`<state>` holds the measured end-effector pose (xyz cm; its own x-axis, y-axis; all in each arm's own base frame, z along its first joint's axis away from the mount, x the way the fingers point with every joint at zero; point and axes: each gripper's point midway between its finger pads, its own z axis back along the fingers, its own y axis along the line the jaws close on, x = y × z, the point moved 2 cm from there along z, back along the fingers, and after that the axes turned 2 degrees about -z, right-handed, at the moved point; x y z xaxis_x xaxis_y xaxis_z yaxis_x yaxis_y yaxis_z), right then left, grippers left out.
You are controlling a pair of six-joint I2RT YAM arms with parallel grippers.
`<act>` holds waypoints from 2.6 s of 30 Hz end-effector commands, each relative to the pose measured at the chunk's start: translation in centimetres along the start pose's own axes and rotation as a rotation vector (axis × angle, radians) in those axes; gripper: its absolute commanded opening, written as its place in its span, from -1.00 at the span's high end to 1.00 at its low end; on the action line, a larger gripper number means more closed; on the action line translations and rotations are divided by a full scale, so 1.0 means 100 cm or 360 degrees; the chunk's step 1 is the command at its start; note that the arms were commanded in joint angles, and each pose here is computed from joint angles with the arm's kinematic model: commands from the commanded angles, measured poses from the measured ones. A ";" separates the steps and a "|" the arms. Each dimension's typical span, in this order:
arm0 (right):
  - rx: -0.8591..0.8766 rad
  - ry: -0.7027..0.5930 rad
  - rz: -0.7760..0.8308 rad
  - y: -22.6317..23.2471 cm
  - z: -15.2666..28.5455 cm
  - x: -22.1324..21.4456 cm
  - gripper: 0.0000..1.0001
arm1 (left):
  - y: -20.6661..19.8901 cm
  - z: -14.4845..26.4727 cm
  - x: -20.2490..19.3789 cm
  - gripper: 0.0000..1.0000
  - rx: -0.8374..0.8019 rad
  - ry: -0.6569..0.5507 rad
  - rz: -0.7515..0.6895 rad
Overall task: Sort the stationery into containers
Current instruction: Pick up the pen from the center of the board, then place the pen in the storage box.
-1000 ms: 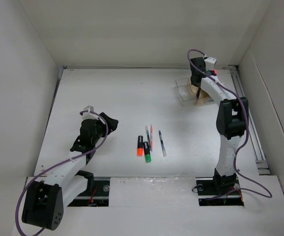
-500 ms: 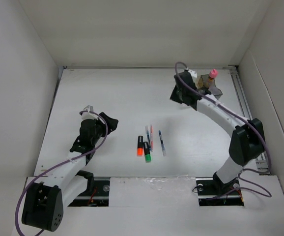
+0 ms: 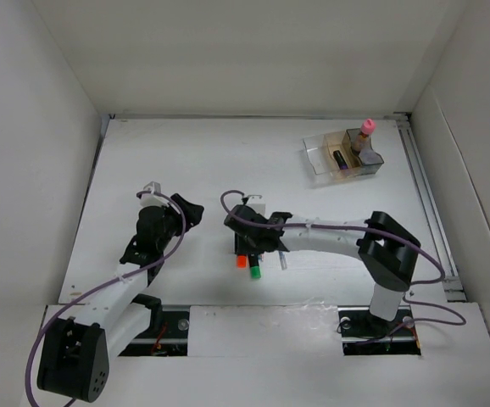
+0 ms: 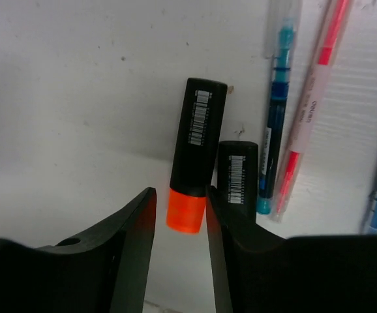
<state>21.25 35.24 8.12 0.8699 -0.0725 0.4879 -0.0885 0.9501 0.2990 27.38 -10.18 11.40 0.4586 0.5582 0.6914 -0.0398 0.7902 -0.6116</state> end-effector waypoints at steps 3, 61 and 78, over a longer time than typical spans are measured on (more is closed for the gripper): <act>-0.0068 -0.0023 -0.0082 0.010 -0.014 -0.005 0.12 | -0.003 0.004 0.007 -0.30 -0.0031 -0.0061 -0.0048; -0.1466 -0.1049 -0.0406 -0.301 0.072 0.330 0.83 | -0.073 0.025 -0.008 -0.30 -0.0493 0.0058 -0.0144; -0.1685 -0.1071 -0.0258 -0.306 0.042 0.339 0.70 | -0.073 0.025 -0.014 -0.30 -0.0510 0.0084 -0.0164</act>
<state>50.02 1.73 15.37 0.4898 -0.0775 0.8684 0.6608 0.6827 -0.3118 24.61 -15.61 14.52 0.5130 0.4676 0.7199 0.2366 0.7292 -0.6422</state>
